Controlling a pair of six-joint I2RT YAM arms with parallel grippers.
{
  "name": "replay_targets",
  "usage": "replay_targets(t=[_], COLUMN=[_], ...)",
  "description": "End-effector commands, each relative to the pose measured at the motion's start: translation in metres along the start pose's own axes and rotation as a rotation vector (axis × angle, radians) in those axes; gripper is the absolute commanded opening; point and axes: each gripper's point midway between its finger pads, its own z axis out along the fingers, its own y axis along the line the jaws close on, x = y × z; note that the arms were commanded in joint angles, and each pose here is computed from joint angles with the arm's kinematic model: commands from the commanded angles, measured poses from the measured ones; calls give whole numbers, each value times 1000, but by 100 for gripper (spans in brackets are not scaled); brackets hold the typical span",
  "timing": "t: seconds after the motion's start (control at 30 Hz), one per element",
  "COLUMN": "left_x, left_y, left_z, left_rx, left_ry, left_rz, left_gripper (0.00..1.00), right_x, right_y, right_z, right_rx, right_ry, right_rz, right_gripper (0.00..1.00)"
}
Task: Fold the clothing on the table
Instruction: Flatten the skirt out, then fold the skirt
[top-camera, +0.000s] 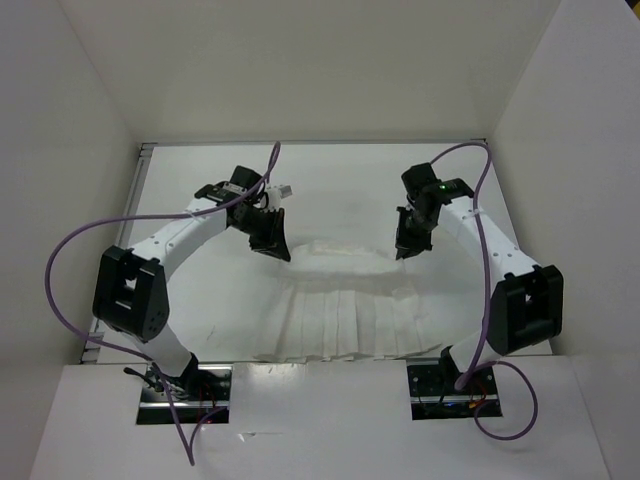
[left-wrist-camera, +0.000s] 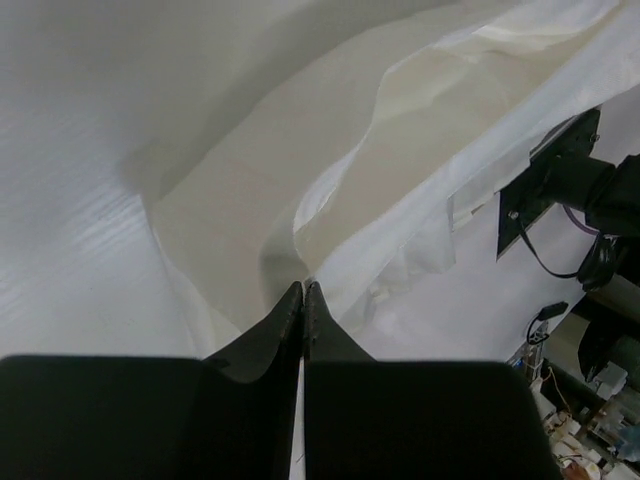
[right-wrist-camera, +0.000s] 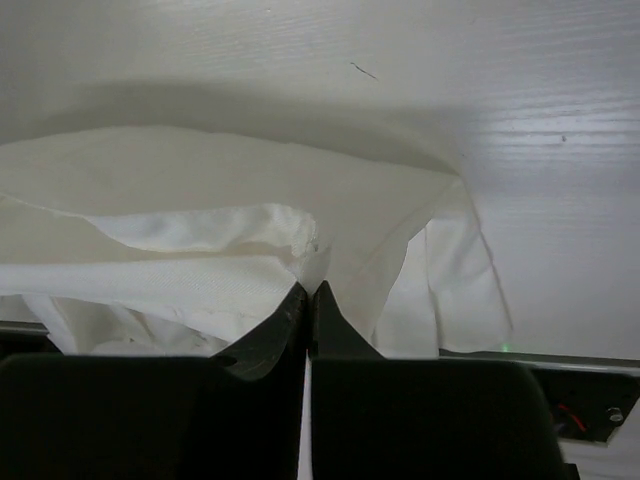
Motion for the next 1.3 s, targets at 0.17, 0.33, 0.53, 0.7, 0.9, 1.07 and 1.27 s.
replay_targets(t=[0.17, 0.33, 0.53, 0.7, 0.9, 1.07, 1.27], left_x=[-142, -244, -195, -108, -49, -31, -49], left_y=[41, 10, 28, 64, 86, 89, 57], left_z=[-13, -78, -48, 1, 39, 39, -21], left_rx=[-172, -103, -71, -115, -152, -233, -276], left_ry=[-271, -482, -408, -214, -48, 22, -111], left_rz=[-2, 82, 51, -54, -94, -99, -23], left_gripper=[2, 2, 2, 2, 5, 30, 62], right_x=[-122, -218, -179, -99, -27, 5, -22], right_y=[-11, 11, 14, 1, -14, -26, -1], right_z=[-13, -50, -35, 5, 39, 28, -32], right_rx=[179, 137, 74, 51, 84, 170, 64], right_ry=[-335, -565, -485, -268, -10, 82, -104], right_rz=[86, 124, 76, 47, 22, 53, 101], right_gripper=[0, 0, 0, 0, 17, 44, 44])
